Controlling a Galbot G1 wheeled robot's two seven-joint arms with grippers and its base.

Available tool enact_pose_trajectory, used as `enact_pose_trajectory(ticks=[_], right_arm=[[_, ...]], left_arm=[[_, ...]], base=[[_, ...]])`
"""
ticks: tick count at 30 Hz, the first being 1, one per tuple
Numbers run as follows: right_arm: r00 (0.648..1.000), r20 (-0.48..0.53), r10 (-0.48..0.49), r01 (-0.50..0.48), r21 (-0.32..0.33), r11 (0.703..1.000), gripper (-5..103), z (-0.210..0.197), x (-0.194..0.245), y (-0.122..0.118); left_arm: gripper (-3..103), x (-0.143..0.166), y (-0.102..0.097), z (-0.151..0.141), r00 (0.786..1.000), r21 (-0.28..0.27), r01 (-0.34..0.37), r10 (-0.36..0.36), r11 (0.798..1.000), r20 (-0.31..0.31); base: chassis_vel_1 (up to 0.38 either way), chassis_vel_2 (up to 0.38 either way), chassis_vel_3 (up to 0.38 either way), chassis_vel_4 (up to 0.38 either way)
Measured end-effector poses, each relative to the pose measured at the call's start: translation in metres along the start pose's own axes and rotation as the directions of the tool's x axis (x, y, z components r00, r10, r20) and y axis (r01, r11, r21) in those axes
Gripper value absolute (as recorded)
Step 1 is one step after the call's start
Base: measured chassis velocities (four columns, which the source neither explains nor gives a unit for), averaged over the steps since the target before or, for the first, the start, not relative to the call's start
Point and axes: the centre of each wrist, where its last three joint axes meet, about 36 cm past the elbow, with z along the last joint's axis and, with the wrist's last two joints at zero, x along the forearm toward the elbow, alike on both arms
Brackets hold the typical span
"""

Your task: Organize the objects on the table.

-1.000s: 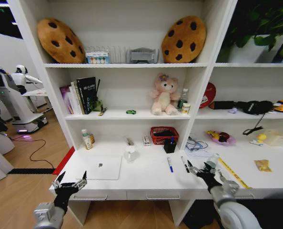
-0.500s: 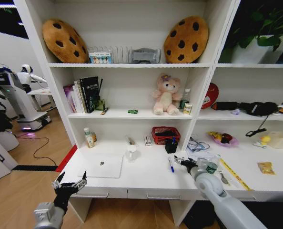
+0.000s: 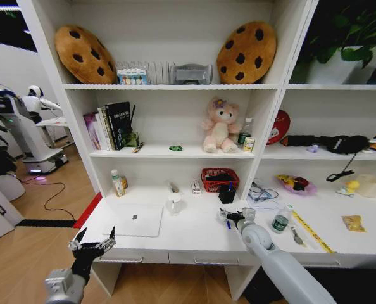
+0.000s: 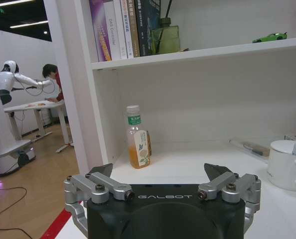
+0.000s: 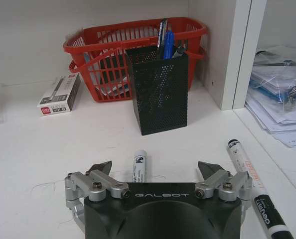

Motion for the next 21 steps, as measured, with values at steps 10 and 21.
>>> enact_pose_trajectory(ticks=[10, 21], right_arm=[[1.0, -0.026, 0.008, -0.007, 0.029, 1.0, 65, -0.001, -0.019, 0.008], [1.0, -0.024, 0.007, -0.006, 0.036, 0.999, 21, -0.005, -0.014, 0.003]], left_arm=[[100, 0.0, 0.0, 0.0, 1.0, 0.0, 0.0, 0.0, 1.0, 0.0], [100, 0.0, 0.0, 0.0, 1.0, 0.0, 0.0, 0.0, 1.0, 0.0]], base=[[0.0, 0.0, 0.0, 0.0], [0.0, 0.0, 0.0, 0.0]])
